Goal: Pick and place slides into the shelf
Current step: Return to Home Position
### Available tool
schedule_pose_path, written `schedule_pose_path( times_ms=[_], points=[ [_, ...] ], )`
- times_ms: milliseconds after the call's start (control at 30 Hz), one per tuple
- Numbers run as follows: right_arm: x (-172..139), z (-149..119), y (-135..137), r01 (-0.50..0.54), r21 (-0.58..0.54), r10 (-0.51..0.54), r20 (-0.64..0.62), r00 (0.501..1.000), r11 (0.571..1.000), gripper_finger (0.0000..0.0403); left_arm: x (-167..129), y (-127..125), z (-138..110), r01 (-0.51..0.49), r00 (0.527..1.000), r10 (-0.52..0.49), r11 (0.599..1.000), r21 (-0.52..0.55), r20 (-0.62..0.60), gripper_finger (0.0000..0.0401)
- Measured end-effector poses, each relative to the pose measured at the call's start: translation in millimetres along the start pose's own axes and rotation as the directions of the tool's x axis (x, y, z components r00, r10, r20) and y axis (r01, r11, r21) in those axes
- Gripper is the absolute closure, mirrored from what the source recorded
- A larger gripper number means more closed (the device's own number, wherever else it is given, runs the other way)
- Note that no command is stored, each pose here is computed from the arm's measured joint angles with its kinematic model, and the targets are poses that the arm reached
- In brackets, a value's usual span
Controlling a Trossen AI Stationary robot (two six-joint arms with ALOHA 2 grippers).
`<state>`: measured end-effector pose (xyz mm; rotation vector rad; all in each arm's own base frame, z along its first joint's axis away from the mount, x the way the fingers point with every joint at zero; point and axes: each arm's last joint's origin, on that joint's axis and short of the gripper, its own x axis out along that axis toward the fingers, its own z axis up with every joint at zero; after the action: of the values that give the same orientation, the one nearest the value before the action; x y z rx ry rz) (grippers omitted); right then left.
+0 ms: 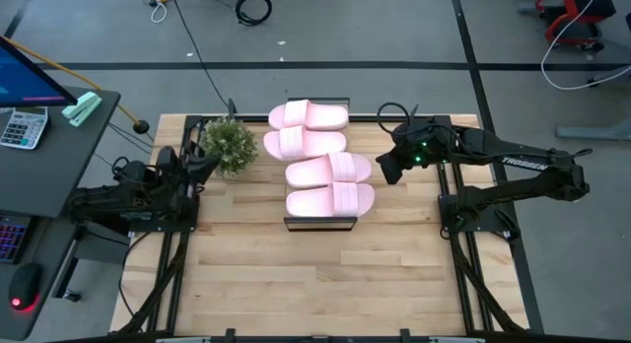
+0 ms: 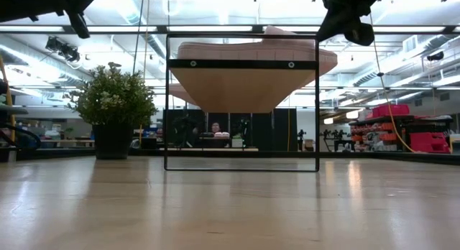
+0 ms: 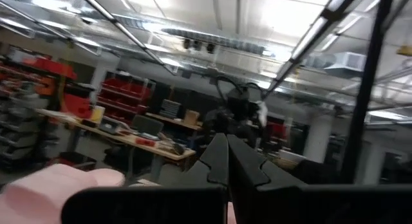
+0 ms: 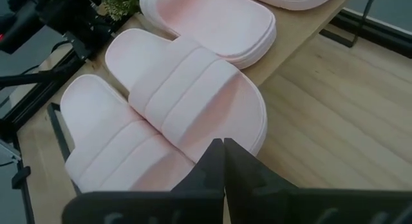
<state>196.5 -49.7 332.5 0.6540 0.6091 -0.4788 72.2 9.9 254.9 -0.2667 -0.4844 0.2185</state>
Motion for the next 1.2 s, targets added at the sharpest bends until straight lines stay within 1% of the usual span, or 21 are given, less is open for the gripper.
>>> schedule_pose_path(
  times_ms=[67, 167, 300, 433, 533, 700, 800, 867, 1033, 1100, 1200],
  points=[
    [0, 0, 0, 0.007, 0.001, -0.007, 0.005, 1.0, 1.0, 0.0403, 0, -1, 0, 0.026, 1.0, -0.027, 0.999, -0.022, -0.006, 0.0401],
    [0, 0, 0, 0.011, 0.001, -0.011, 0.007, 1.0, 1.0, 0.0403, 0, -1, -1, 0.039, 0.999, -0.039, 0.999, -0.025, -0.007, 0.0401],
    [0, 0, 0, 0.011, 0.028, -0.011, 0.008, 1.0, 1.0, 0.0403, -1, 4, -20, 0.026, 1.0, -0.026, 0.999, -0.03, -0.005, 0.0401],
    [0, 0, 0, 0.011, 0.052, -0.011, 0.009, 1.0, 0.999, 0.0403, -5, 8, -34, 0.045, 0.996, -0.04, 0.997, -0.063, 0.076, 0.0401],
    [0, 0, 0, 0.011, 0.068, -0.011, 0.009, 1.0, 0.998, 0.0403, -7, 10, -37, 0.047, 0.995, -0.043, 0.998, -0.044, 0.095, 0.0401],
    [0, 0, 0, 0.011, 0.066, -0.011, 0.008, 1.0, 0.998, 0.0403, -6, 11, -41, 0.034, 0.998, -0.034, 0.999, 0.001, 0.055, 0.0401],
    [0, 0, 0, 0.011, 0.021, -0.012, 0.008, 1.0, 1.0, 0.0403, -6, 12, -47, 0.021, 1.0, -0.021, 0.999, 0.037, -0.004, 0.0401],
    [0, 0, -1, 0.014, -0.013, -0.014, 0.003, 1.0, 1.0, 0.0403, -6, 13, -52, 0.012, 0.999, -0.009, 0.999, 0.043, -0.051, 0.0401],
    [0, -1, -1, 0.019, -0.011, -0.019, -0.005, 1.0, 1.0, 0.0403, -7, 15, -58, -0.001, 0.994, 0.005, 0.999, 0.044, -0.11, 0.0401],
    [0, -1, -1, 0.02, -0.011, -0.02, -0.006, 1.0, 1.0, 0.0403, -7, 14, -58, 0.019, 0.993, -0.015, 0.999, 0.039, -0.113, 0.0401],
    [0, -1, -1, 0.021, -0.012, -0.021, -0.008, 1.0, 1.0, 0.0403, -7, 12, -59, 0.099, 0.986, -0.092, 0.994, 0.041, -0.139, 0.0401]
  ],
)
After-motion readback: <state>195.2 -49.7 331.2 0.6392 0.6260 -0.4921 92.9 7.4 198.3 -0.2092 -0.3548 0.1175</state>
